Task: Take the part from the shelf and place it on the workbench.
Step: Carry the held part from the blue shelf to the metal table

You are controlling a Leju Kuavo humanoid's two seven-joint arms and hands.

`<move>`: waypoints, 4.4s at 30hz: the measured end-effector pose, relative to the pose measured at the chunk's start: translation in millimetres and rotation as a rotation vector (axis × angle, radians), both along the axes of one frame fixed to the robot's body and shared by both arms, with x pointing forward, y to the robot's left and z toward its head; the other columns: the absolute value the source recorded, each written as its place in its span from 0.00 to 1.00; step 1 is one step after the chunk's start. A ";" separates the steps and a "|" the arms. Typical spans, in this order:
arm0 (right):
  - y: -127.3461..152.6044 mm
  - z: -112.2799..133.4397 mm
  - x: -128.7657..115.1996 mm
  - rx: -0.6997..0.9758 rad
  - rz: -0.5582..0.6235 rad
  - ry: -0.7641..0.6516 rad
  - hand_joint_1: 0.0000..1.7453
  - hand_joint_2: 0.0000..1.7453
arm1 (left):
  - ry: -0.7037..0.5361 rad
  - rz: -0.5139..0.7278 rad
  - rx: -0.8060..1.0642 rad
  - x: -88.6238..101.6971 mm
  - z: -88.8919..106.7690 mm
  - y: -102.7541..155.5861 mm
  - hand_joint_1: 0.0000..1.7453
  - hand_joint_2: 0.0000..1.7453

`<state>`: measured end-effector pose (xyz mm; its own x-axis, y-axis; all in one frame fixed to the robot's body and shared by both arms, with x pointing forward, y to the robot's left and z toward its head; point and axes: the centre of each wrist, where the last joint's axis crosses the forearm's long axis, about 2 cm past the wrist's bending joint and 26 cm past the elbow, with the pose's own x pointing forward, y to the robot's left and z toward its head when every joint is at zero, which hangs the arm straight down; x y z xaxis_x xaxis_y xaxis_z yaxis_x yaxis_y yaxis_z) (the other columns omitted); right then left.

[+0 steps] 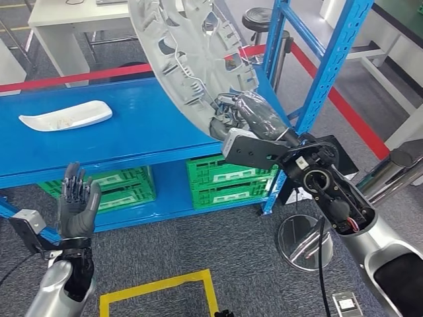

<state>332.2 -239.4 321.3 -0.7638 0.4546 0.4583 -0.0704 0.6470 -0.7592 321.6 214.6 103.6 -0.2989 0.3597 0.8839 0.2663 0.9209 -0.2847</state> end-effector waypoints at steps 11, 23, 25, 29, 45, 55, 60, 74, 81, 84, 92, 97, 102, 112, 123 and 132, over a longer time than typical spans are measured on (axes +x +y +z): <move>-0.8 2.5 0.3 -0.005 0.003 -0.003 1.00 1.00 | -0.003 0.003 0.001 0.3 0.7 0.7 0.00 1.00; -0.9 2.8 0.5 -0.004 0.005 -0.003 1.00 1.00 | -0.014 0.001 -0.002 2.5 4.3 0.1 0.00 1.00; -1.1 3.9 0.8 -0.004 0.002 -0.003 1.00 1.00 | -0.015 -0.004 -0.005 2.4 4.5 -1.1 0.00 1.00; -1.6 4.3 1.0 -0.005 -0.007 0.002 1.00 1.00 | -0.016 -0.013 -0.012 1.9 4.4 -3.1 0.00 1.00; -1.4 5.1 0.6 -0.004 -0.007 0.000 1.00 1.00 | -0.016 -0.015 -0.014 1.4 4.0 -3.8 0.00 1.00; -1.4 4.7 0.4 -0.003 -0.011 0.003 1.00 1.00 | -0.026 -0.016 -0.014 4.0 6.8 -3.4 0.00 1.00; -1.0 3.8 0.2 -0.002 -0.009 0.006 1.00 1.00 | -0.015 -0.016 -0.013 0.7 3.2 -3.1 0.00 1.00; -1.2 5.6 0.6 0.002 -0.010 0.004 1.00 1.00 | -0.013 -0.014 -0.006 0.5 2.7 -0.4 0.00 1.00; -1.5 5.3 0.6 0.007 -0.006 0.014 1.00 1.00 | -0.022 -0.014 -0.004 3.2 5.9 0.0 0.00 1.00; -1.6 4.9 0.5 0.007 -0.006 0.015 1.00 1.00 | -0.022 -0.014 -0.004 3.1 5.9 0.1 0.00 1.00; -1.7 3.9 0.2 0.007 -0.006 0.019 1.00 1.00 | -0.018 -0.015 -0.005 2.1 4.9 -0.3 0.00 1.00; -1.8 4.5 0.1 0.007 -0.005 0.017 1.00 1.00 | -0.019 -0.015 -0.005 2.3 5.3 -0.5 0.00 1.00; -1.4 6.7 0.2 0.006 0.003 0.017 1.00 1.00 | -0.018 -0.014 -0.001 2.2 4.8 1.3 0.00 1.00; -1.0 6.8 -0.9 -0.003 0.018 0.037 1.00 1.00 | -0.009 -0.018 0.006 1.7 4.6 2.0 0.00 1.00; -2.4 2.6 -2.0 0.003 0.024 0.045 1.00 1.00 | -0.022 -0.024 -0.002 2.4 5.7 0.7 0.00 1.00; -2.5 2.5 -2.9 0.007 0.024 0.043 1.00 1.00 | -0.027 -0.026 -0.006 3.0 6.7 -0.7 0.00 1.00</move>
